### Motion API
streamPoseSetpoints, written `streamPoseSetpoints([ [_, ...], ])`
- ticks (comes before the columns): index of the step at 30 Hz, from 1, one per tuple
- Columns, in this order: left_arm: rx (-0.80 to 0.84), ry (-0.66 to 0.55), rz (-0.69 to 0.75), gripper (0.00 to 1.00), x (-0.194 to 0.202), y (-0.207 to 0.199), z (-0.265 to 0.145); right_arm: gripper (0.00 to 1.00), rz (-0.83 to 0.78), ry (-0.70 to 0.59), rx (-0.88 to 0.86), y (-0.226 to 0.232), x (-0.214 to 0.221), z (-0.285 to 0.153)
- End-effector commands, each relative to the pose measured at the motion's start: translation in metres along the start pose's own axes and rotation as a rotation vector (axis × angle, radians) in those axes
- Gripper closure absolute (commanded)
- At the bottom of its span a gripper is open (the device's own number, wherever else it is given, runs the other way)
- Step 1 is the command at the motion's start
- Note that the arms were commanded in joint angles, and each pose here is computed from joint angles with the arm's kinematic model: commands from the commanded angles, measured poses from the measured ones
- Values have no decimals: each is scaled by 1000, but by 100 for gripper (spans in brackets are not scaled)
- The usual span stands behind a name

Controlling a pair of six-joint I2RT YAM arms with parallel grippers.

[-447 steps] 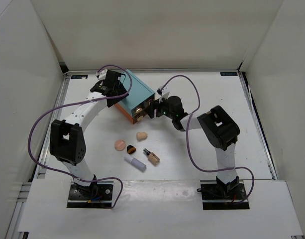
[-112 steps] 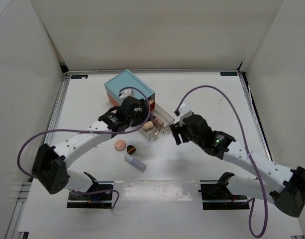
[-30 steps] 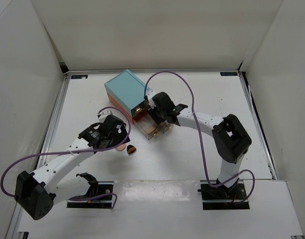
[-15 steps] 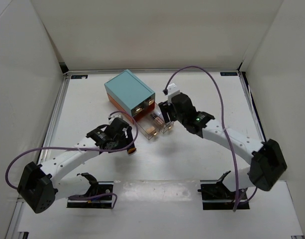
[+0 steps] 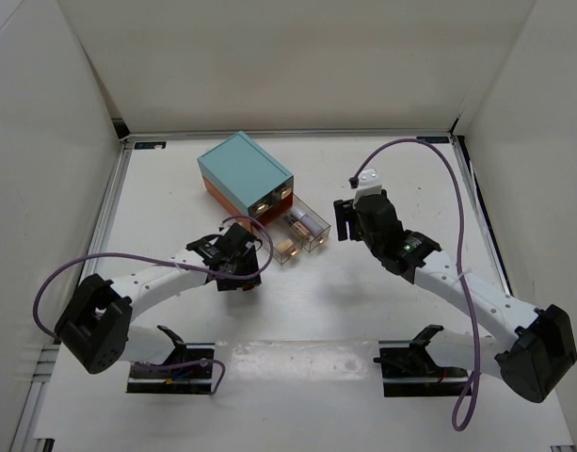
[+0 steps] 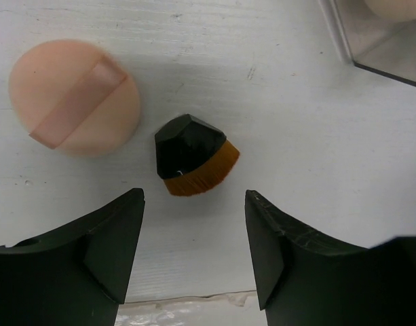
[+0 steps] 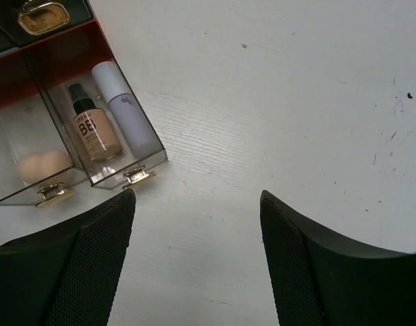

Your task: Organize the makeup

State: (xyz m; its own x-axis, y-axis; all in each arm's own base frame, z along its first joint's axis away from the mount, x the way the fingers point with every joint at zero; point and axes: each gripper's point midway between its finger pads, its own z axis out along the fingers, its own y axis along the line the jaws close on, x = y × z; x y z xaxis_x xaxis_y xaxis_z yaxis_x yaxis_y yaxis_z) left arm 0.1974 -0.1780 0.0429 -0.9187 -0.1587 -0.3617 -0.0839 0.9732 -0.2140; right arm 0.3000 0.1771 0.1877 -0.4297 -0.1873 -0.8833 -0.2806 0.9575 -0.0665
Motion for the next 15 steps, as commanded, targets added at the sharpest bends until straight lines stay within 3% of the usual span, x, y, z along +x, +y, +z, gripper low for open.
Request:
streamPoseSetpoints([
  [1, -6, -24, 9, 29, -10, -7, 1, 23, 38, -16, 61, -16, 0, -6],
  [15, -95, -29, 26, 39, -13, -1, 18, 23, 62, -6, 92, -30, 11, -10],
])
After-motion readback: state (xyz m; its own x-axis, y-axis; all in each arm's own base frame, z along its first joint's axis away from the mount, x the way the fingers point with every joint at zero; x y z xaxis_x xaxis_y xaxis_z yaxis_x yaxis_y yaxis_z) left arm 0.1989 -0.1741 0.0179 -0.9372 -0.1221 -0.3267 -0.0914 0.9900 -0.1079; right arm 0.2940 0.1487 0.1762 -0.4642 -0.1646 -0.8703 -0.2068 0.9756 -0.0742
